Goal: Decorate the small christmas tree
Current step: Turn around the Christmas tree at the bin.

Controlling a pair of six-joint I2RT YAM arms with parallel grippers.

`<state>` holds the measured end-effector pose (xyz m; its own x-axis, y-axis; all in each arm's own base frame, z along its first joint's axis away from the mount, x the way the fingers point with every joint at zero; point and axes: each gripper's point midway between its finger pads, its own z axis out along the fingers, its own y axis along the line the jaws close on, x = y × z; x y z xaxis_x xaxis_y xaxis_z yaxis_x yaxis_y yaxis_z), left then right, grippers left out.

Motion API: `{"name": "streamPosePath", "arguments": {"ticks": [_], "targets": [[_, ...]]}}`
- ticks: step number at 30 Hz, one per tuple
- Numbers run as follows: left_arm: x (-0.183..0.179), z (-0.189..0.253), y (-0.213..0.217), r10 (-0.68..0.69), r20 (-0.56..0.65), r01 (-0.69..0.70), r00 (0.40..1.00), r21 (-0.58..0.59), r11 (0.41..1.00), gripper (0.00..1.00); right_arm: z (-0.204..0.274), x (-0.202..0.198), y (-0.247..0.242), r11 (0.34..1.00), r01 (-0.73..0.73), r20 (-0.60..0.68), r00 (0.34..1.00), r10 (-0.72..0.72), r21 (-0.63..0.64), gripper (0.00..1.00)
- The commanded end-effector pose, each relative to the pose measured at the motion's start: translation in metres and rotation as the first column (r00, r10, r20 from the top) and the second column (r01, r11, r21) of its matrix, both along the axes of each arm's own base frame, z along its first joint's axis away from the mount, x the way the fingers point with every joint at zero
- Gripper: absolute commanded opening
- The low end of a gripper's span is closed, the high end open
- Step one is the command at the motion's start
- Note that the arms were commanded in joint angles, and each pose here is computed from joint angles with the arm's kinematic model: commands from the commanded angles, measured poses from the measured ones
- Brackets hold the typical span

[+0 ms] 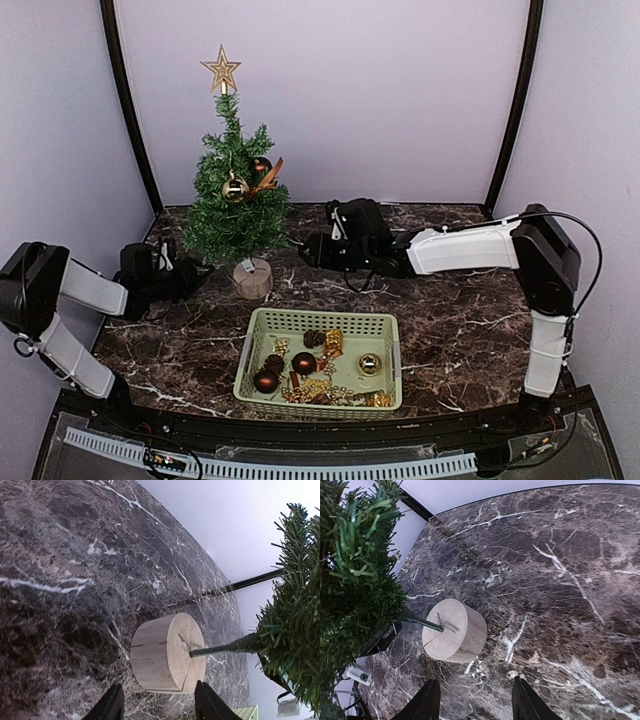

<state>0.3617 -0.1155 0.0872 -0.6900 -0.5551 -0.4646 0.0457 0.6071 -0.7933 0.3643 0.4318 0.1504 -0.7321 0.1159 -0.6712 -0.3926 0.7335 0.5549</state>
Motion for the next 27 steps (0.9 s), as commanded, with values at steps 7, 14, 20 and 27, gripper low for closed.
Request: {"name": "streamPosePath", "arguments": {"ticks": [7, 14, 20, 27], "targets": [[0.040, 0.010, -0.024, -0.092, 0.091, 0.096, 0.992, -0.035, 0.995, 0.45, -0.015, 0.027, 0.054, 0.986, -0.108, -0.052, 0.992, 0.115, 0.130, 0.44], [0.053, -0.007, -0.040, -0.121, 0.059, 0.124, 0.991, -0.046, 0.991, 0.46, -0.033, 0.032, 0.070, 0.978, -0.140, -0.100, 0.982, 0.157, 0.156, 0.55], [0.055, -0.015, -0.056, -0.167, 0.046, 0.169, 0.985, -0.057, 0.984, 0.48, -0.045, 0.033, 0.085, 0.968, -0.167, -0.133, 0.972, 0.194, 0.187, 0.56], [0.051, -0.020, -0.068, -0.194, 0.034, 0.195, 0.980, -0.049, 0.980, 0.48, -0.057, 0.033, 0.096, 0.958, -0.194, -0.158, 0.960, 0.229, 0.212, 0.49]]}}
